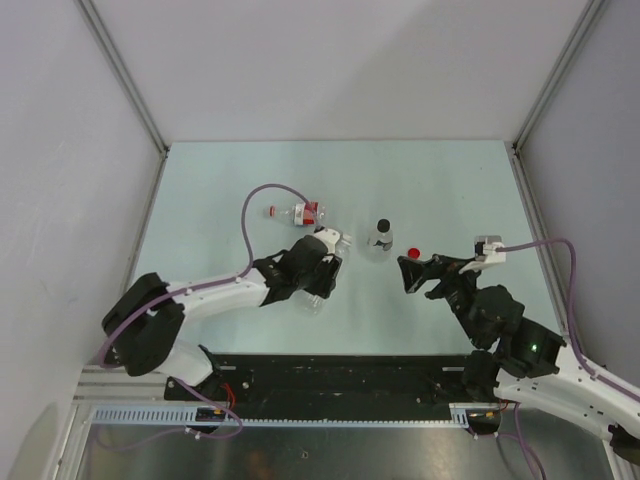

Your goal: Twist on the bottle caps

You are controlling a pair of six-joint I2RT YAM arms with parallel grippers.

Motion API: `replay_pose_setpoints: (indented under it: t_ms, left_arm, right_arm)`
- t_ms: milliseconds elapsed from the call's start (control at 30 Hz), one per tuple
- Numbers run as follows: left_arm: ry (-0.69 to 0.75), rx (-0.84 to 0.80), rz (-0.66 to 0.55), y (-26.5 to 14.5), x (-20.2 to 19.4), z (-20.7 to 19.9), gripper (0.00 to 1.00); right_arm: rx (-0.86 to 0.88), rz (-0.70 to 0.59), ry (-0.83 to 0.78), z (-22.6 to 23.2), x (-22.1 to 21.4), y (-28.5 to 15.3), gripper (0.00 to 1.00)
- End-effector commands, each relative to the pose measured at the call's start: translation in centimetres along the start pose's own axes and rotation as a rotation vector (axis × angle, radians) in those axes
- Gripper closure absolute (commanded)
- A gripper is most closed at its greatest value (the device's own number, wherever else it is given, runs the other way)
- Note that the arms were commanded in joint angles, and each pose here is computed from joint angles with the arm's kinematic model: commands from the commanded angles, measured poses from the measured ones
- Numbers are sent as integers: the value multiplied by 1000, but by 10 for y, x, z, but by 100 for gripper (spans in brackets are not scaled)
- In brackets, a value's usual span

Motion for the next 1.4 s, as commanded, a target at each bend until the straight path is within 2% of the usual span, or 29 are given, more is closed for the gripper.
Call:
replay_pose_setpoints:
  t_ms: [0,133,233,267,333,633,933,1200,1367]
  left_arm:
    - [-19,-28,70,9,7,-4,80]
    - [-29,-17,91,13,11,-3,49]
    - [-39,-9,101,13,11,-2,16]
    - [-41,-7,100,13,11,-1,9]
    - [-46,-6,96,11,12,0,3]
    - [-65,-9,15,-8,28,2,1]
    - [-177,79,-68,-28,35,24,0]
    - [-322,250,-243,-70,32,53,1]
    - [-367,254,-395,-98,21,58,0]
  right_arm:
    - [-69,-34,2,-15,3,-5,1]
    - [-83,-42,1,-19,5,-9,1]
    - [-98,-51,1,-23,6,-11,1]
    - [-104,-52,-2,-24,6,-11,1]
    - [-111,-55,-3,-25,6,-12,1]
    - [-141,-69,-6,-31,7,-14,1]
    - [-197,-82,-19,-39,5,-13,1]
    - [-284,-81,-19,-46,-2,-6,1]
    - [-434,-5,-29,-60,-6,16,1]
Point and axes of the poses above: each gripper's point midway between its finger pads, its own y axis out along the fingers, its own z axis along the line the jaws close on, x = y × z, the point moved 8 cm from there along -y, back along the fingers, and after that the axes turned 10 degrees about y, right-handed, at the moved point
